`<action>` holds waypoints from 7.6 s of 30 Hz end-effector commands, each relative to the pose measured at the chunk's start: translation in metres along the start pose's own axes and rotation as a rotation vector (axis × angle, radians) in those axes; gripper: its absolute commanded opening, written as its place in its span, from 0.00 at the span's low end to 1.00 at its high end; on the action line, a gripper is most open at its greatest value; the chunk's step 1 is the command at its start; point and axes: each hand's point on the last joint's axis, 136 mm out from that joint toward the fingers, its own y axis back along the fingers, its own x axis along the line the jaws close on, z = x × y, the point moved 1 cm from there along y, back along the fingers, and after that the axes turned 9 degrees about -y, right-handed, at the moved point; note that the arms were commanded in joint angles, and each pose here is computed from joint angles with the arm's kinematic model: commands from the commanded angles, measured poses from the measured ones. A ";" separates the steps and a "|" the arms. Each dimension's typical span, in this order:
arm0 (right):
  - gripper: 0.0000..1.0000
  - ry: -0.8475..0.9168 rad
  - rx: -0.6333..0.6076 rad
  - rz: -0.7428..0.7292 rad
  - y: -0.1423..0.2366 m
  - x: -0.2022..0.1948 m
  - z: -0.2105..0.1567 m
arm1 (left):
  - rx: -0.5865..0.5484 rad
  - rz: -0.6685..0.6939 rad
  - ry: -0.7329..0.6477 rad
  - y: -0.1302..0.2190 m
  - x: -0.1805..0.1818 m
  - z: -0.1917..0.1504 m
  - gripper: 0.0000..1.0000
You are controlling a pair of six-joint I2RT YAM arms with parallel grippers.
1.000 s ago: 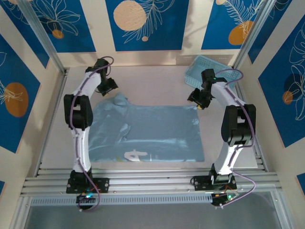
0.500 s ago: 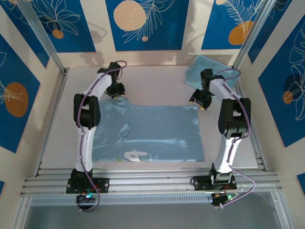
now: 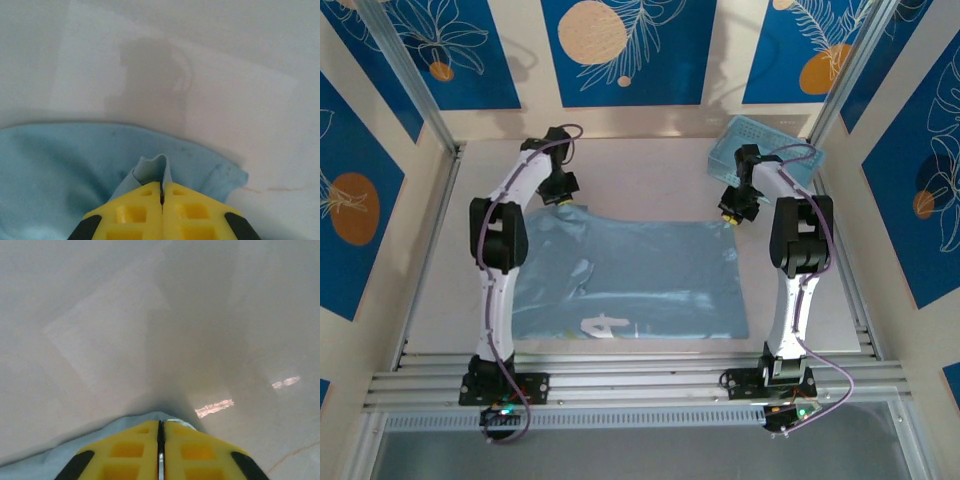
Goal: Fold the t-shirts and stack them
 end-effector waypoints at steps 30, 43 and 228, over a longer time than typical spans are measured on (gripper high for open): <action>0.00 -0.111 0.044 -0.032 0.049 -0.096 -0.133 | 0.107 0.067 0.738 0.093 0.088 -0.298 0.00; 0.00 -0.174 0.105 -0.052 0.079 -0.134 -0.184 | 0.150 0.068 0.725 0.087 0.084 -0.307 0.00; 0.46 0.267 0.261 0.401 0.076 0.000 -0.196 | 0.048 0.170 0.928 0.075 0.150 -0.377 0.13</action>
